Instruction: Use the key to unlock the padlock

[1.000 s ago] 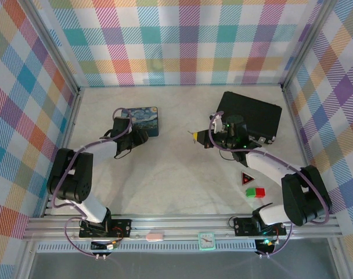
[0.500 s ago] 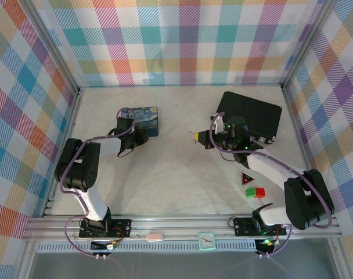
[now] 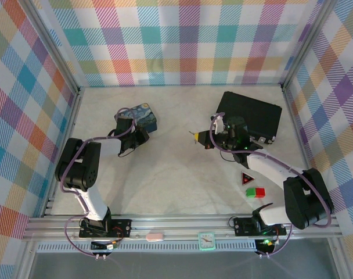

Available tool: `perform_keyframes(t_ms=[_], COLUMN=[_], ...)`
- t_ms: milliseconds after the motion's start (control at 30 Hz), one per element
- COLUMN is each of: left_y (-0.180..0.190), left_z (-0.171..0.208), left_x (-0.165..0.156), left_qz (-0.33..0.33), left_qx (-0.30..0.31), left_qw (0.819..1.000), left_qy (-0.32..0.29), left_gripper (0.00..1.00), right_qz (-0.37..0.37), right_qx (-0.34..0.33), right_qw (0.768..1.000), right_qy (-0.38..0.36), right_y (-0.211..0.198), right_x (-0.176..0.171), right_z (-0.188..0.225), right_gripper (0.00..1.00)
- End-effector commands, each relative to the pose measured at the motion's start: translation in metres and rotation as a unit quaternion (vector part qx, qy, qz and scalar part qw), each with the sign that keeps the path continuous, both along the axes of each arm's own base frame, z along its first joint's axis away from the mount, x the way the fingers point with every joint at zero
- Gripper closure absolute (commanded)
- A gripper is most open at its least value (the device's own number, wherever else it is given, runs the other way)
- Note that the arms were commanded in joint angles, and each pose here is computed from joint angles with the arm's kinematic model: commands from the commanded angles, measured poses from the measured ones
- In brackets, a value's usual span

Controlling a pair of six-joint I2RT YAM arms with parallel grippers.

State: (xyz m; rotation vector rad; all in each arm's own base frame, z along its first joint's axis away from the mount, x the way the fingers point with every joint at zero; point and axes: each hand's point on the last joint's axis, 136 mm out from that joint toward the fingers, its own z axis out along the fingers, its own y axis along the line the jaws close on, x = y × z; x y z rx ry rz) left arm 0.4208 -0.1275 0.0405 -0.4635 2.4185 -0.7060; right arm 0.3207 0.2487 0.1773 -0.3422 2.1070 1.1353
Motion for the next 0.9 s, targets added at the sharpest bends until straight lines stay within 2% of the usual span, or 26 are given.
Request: perform_keyframes(t_ms=[0,167,367,667,867], left_y=[-0.013,-0.033,-0.046,-0.068,-0.081], left_z=[0.031,0.063,0.088,0.117,0.118], left_x=[-0.002,-0.003,-0.006,-0.017,-0.028], left_qz=[0.007,0.01,0.009,-0.031,-0.061], left_qx=[-0.081,-0.191,-0.271,-0.346,-0.349], left_qw=[0.997,0.981,0.962,0.935,0.932], left_qy=[-0.013,-0.022,-0.037,-0.075,-0.079], left_gripper=[1.0,1.0,1.0,1.0,1.0], right_qz=[-0.002,0.015,0.043,0.07,0.078], right_qx=[0.018,0.035,0.082,0.155,0.163], right_qw=[0.999,0.997,0.991,0.977,0.975], right_qy=[0.032,0.06,0.098,0.13,0.126], right_y=[0.005,0.024,0.057,0.096,0.106], right_x=[-0.003,-0.006,-0.01,-0.003,0.007], right_z=[-0.014,-0.027,-0.037,-0.042,-0.039], right_gripper=[1.0,1.0,1.0,1.0,1.0])
